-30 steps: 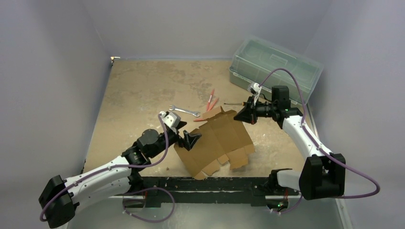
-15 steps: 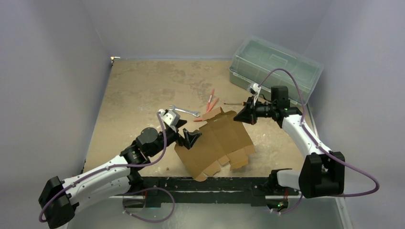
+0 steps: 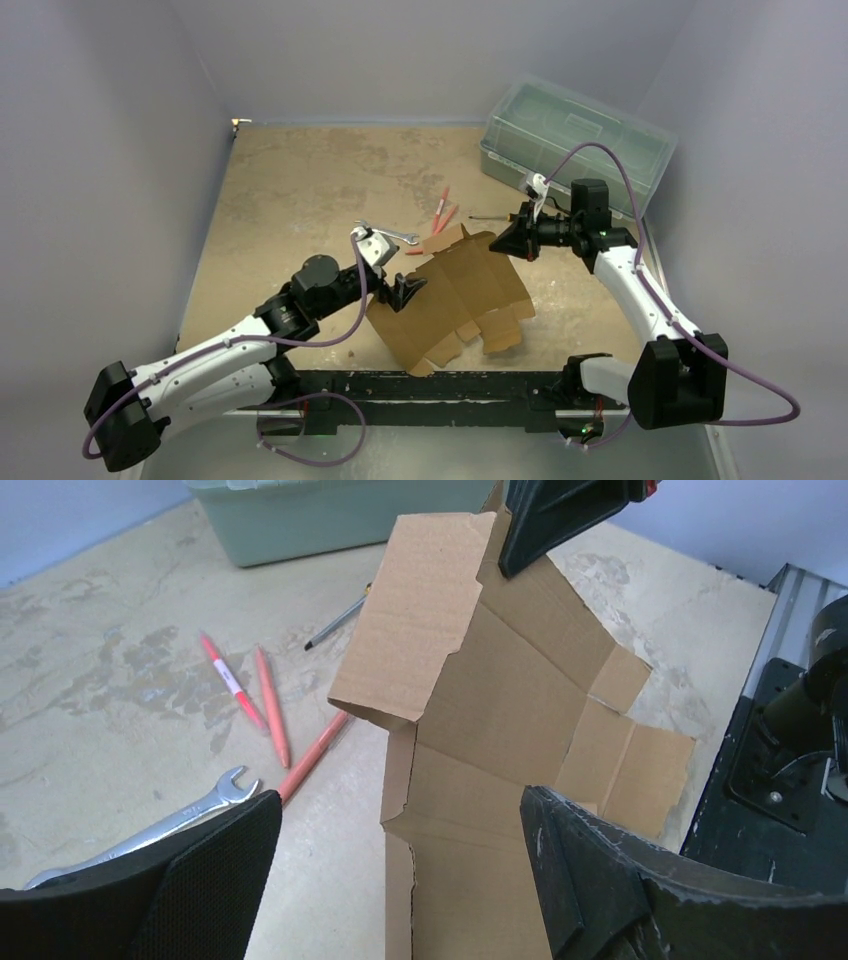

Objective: Fold the paper box

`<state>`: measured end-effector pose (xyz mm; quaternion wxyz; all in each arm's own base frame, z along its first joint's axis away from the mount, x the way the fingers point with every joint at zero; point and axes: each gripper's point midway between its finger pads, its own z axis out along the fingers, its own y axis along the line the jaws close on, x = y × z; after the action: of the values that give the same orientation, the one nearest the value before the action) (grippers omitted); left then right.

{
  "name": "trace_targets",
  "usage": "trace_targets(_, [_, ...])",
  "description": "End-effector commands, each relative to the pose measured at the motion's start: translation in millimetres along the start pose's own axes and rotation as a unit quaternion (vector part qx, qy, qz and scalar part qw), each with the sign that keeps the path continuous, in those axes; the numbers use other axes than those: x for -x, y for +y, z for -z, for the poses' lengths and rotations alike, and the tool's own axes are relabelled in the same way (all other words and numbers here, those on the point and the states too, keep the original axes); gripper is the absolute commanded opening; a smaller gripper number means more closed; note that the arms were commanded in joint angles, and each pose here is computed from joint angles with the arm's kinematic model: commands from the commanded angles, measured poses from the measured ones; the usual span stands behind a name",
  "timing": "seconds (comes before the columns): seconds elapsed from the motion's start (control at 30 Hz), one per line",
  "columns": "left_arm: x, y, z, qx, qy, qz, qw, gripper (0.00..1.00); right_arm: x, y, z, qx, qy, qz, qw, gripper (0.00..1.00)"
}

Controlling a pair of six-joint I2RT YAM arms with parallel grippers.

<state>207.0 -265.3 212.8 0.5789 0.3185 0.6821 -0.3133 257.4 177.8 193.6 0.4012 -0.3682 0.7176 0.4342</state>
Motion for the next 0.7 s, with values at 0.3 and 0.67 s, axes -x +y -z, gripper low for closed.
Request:
trace_targets(0.3, [7.7,4.2,10.7,0.008,-0.097,-0.018,0.995,0.82,11.6,5.5,-1.0,0.019,-0.012,0.012,1.000,0.00])
trace_targets(0.67, [21.9,-1.3,1.8,-0.001,-0.114,0.040,0.993,0.68,11.2,2.9,-0.7,0.012,-0.011,0.011,1.000,0.00])
